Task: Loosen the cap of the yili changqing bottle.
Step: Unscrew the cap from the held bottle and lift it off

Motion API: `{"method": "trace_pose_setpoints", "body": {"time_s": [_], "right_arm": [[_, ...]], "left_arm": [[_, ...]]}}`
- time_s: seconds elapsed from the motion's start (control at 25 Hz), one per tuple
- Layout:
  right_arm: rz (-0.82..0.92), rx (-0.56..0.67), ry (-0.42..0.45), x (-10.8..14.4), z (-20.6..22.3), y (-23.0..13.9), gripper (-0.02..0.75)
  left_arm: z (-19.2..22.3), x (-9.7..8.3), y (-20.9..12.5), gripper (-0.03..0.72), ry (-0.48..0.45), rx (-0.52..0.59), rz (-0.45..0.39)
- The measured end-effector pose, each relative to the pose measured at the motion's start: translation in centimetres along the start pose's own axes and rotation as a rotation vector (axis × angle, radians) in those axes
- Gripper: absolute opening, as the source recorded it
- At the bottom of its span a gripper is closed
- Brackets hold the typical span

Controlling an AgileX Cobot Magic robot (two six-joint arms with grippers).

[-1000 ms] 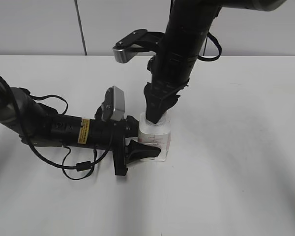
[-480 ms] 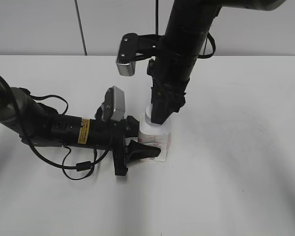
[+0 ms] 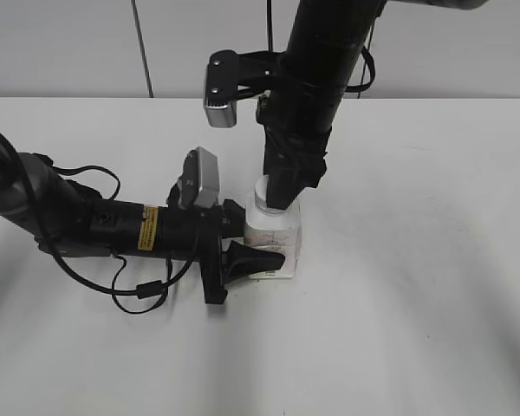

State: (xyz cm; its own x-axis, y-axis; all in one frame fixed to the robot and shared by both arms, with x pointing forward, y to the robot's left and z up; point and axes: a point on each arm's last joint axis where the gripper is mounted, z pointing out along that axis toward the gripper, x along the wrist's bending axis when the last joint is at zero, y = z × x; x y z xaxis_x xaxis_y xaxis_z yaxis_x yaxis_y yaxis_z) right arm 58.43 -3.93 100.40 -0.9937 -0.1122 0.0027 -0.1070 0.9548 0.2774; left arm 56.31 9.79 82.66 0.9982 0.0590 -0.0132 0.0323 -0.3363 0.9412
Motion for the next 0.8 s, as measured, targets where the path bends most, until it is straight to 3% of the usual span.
{"method": "trace_pose_setpoints", "body": {"time_s": [0.24,0.52,0.8], "right_arm": [[-0.013,0.010,-0.006,-0.06,-0.12,-0.02,0.385],[-0.190,0.028,-0.022,-0.25,-0.31,-0.10,0.385],[-0.226,0.030,-0.026,-0.24,-0.43,-0.10,0.384]], "left_arm": [[0.00,0.01,0.05,0.350,0.002,-0.006,-0.004],[0.01,-0.10,-0.23,0.349,-0.010,0.021,0.006],[0.01,-0.12,-0.23,0.349,-0.013,0.021,0.007]]}}
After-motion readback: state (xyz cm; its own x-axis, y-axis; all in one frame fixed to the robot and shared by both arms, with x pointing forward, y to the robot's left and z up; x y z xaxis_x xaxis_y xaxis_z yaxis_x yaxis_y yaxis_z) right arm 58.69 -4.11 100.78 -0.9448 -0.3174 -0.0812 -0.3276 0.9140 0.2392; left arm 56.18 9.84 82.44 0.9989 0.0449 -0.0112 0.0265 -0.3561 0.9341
